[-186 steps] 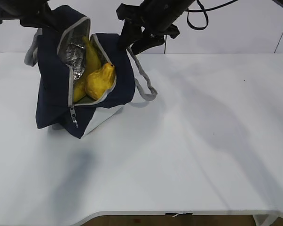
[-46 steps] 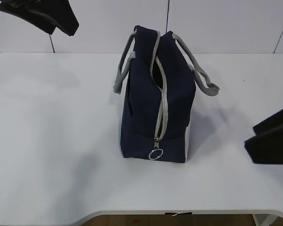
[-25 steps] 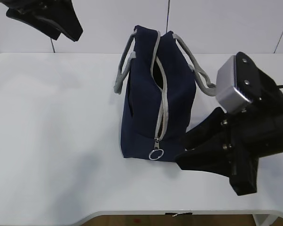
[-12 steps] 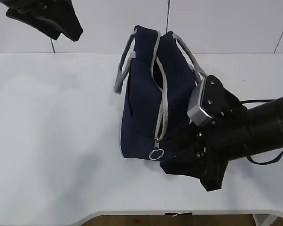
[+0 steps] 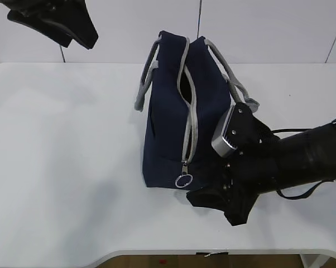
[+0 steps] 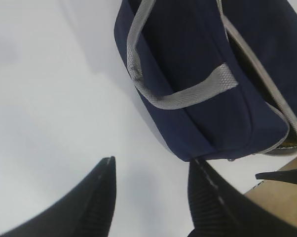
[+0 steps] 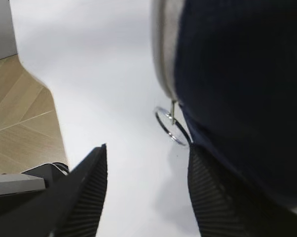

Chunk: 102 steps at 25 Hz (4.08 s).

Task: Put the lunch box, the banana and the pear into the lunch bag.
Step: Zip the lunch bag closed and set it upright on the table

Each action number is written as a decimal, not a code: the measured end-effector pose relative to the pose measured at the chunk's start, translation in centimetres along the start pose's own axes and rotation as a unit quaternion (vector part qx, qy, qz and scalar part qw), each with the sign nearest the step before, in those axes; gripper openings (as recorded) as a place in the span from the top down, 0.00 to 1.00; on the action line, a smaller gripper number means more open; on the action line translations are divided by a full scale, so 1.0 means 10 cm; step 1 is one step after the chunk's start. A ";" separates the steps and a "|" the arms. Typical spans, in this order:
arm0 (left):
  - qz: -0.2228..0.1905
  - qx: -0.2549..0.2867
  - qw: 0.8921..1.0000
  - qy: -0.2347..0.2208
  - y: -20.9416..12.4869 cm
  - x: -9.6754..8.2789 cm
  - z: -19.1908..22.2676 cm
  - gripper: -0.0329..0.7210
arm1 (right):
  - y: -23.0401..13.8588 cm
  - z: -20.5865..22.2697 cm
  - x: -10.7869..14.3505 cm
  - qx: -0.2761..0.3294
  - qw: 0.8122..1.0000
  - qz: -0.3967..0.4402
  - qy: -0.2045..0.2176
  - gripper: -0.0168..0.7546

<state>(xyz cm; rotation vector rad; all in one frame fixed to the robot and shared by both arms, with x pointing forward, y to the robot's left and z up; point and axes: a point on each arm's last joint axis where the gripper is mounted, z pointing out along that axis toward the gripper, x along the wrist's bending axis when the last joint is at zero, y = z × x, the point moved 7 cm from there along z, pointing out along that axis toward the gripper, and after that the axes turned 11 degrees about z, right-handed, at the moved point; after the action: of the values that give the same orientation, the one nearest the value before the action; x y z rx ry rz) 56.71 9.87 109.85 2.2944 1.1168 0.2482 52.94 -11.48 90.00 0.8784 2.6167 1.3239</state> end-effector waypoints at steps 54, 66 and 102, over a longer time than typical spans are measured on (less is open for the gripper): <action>0.001 0.000 1.000 0.000 0.00 0.00 0.00 0.48 | -0.10 0.12 -0.20 -0.021 0.998 0.028 -0.049 0.42; 0.001 -0.002 1.000 0.001 0.01 0.00 0.00 0.48 | -0.09 0.12 -0.20 -0.022 0.998 0.019 -0.048 0.42; -0.001 -0.006 1.000 -0.004 0.02 -0.01 0.00 0.48 | 0.04 0.12 -0.12 -0.048 0.996 -0.070 -0.023 0.42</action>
<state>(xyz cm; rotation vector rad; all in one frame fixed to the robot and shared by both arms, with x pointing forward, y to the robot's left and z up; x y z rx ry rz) 56.76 9.69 109.96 2.2818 1.1119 0.2441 54.51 -11.08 89.29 0.6891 2.5053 1.3621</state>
